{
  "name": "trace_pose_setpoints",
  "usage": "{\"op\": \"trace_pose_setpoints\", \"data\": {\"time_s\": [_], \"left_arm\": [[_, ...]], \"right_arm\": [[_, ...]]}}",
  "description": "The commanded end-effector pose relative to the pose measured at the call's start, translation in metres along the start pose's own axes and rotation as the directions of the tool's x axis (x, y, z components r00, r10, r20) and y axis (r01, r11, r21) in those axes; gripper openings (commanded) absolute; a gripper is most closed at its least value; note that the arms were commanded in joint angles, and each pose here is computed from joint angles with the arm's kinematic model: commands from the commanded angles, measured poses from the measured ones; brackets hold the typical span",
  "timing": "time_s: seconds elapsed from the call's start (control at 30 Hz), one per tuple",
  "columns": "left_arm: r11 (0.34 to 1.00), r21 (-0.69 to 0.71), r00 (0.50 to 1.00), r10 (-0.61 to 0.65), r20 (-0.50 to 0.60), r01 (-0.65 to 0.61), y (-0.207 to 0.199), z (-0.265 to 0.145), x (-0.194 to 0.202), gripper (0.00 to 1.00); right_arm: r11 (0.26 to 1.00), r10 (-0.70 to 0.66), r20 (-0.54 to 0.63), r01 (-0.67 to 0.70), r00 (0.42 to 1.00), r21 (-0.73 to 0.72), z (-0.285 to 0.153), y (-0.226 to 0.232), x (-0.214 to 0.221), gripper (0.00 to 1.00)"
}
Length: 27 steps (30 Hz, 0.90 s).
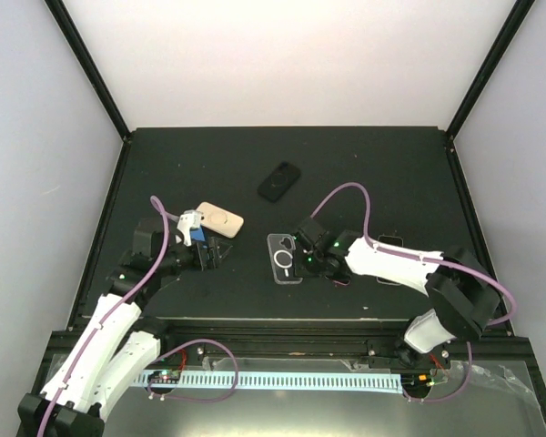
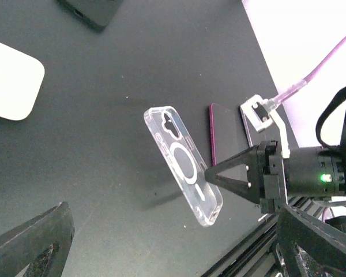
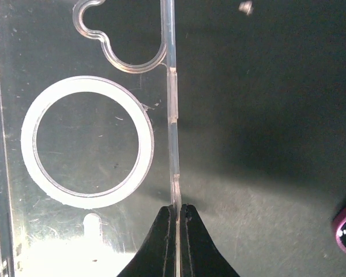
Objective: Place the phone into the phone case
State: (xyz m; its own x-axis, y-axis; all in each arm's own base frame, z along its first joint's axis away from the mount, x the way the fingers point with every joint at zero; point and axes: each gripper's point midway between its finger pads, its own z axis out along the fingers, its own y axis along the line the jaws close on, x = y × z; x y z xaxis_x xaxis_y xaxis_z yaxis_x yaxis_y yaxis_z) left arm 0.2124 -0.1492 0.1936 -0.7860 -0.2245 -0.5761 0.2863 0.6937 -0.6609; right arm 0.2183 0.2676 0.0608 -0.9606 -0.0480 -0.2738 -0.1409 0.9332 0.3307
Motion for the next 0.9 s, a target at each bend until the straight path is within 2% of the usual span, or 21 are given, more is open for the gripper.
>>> {"op": "trace_pose_setpoints", "data": {"time_s": [0.0, 0.2, 0.53, 0.63, 0.87], "left_arm": [[0.999, 0.04, 1.0, 0.001, -0.006, -0.001, -0.007, 0.002, -0.001, 0.98], [1.0, 0.026, 1.0, -0.012, -0.024, 0.013, -0.003, 0.005, 0.003, 0.98], [1.0, -0.006, 0.999, -0.024, -0.039, 0.024, 0.005, 0.008, 0.008, 0.98], [1.0, -0.005, 0.999, -0.022, -0.045, 0.022, 0.005, 0.008, 0.009, 0.98], [1.0, -0.013, 0.998, -0.021, -0.058, 0.02, 0.01, 0.01, 0.015, 0.99]], "right_arm": [[0.999, 0.034, 0.035, -0.035, 0.999, 0.027, 0.004, 0.005, 0.011, 0.01], [0.998, 0.016, 0.005, -0.016, 1.0, 0.066, 0.017, 0.008, 0.033, 0.03], [0.995, 0.008, 0.003, -0.009, 1.0, 0.098, 0.02, 0.008, 0.04, 0.14], [0.995, -0.005, 0.011, 0.004, 1.0, 0.104, 0.017, 0.008, 0.038, 0.22], [0.98, 0.003, 0.075, -0.018, 0.997, 0.199, 0.003, -0.016, 0.025, 0.5]]}}
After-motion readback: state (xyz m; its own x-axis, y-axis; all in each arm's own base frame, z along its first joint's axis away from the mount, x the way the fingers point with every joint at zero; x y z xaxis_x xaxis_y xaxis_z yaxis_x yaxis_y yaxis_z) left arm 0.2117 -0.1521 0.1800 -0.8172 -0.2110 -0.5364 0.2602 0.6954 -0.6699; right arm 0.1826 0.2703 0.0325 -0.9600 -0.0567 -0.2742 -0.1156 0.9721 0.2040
